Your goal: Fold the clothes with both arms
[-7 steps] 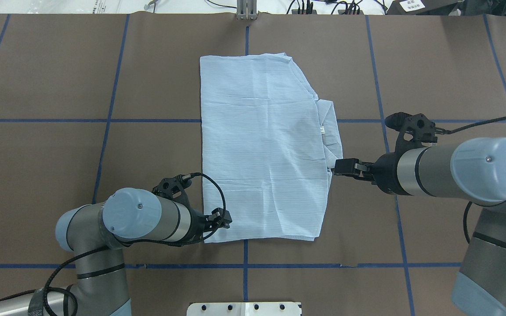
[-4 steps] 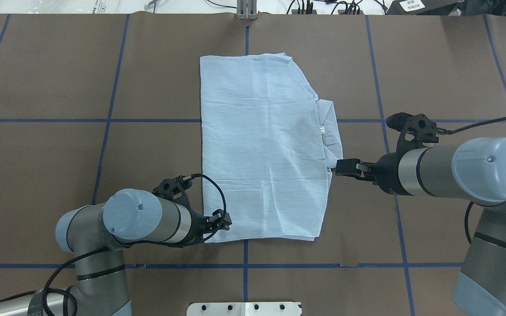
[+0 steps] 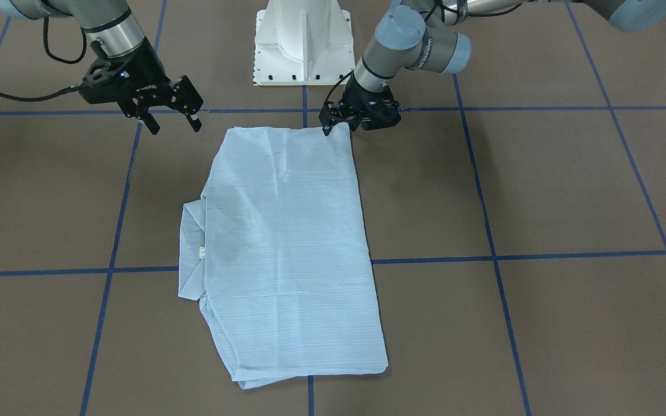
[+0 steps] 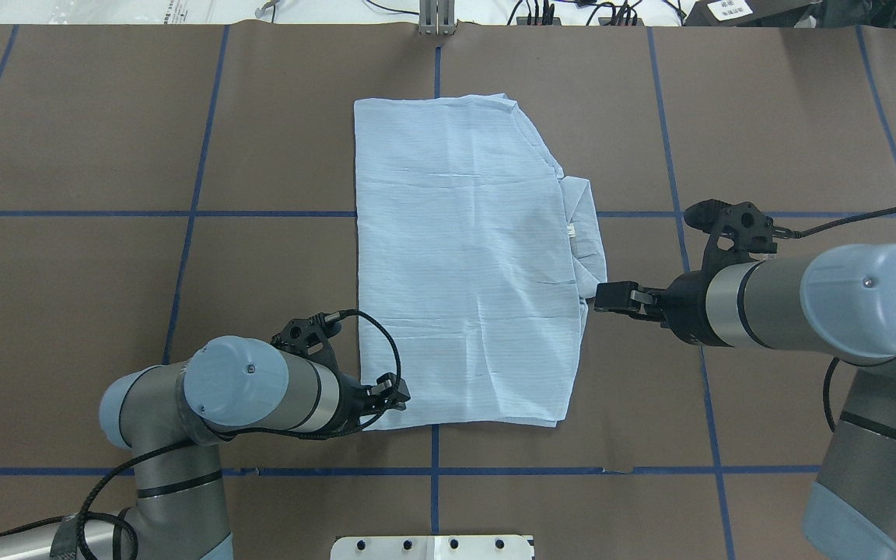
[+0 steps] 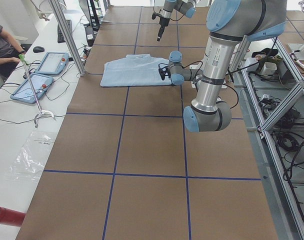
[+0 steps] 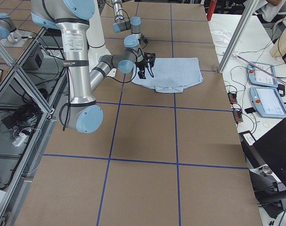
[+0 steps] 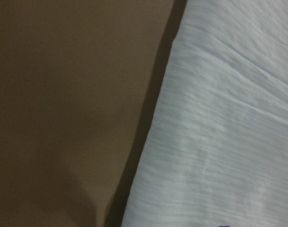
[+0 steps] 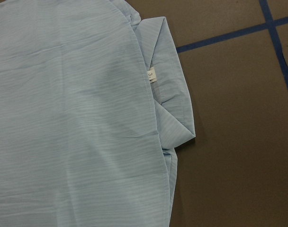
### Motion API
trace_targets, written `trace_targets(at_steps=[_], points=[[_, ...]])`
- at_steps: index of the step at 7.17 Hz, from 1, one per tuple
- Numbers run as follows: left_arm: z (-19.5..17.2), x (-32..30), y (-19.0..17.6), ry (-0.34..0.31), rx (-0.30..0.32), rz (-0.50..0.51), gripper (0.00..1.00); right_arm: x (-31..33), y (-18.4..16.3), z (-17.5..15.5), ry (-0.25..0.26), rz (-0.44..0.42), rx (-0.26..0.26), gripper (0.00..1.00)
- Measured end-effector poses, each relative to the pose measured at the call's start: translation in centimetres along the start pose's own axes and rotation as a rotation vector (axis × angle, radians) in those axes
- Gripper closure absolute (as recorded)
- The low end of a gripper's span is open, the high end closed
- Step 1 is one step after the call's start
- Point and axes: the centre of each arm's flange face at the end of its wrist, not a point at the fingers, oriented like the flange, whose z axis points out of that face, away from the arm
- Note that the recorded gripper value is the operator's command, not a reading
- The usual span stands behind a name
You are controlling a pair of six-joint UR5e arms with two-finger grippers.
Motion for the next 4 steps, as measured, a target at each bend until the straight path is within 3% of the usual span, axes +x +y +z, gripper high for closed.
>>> trace_targets(at_steps=[3,4], points=[[-0.24,0.05,0.05,-0.001,0.0,0.0,0.83,0.06,-0.02,0.01,0.002,0.0,0.002,0.0],[-0.34,0.23,0.11,-0.002,0.001,-0.001,0.98,0.11,-0.02,0.02,0.003,0.0,0.002,0.0]])
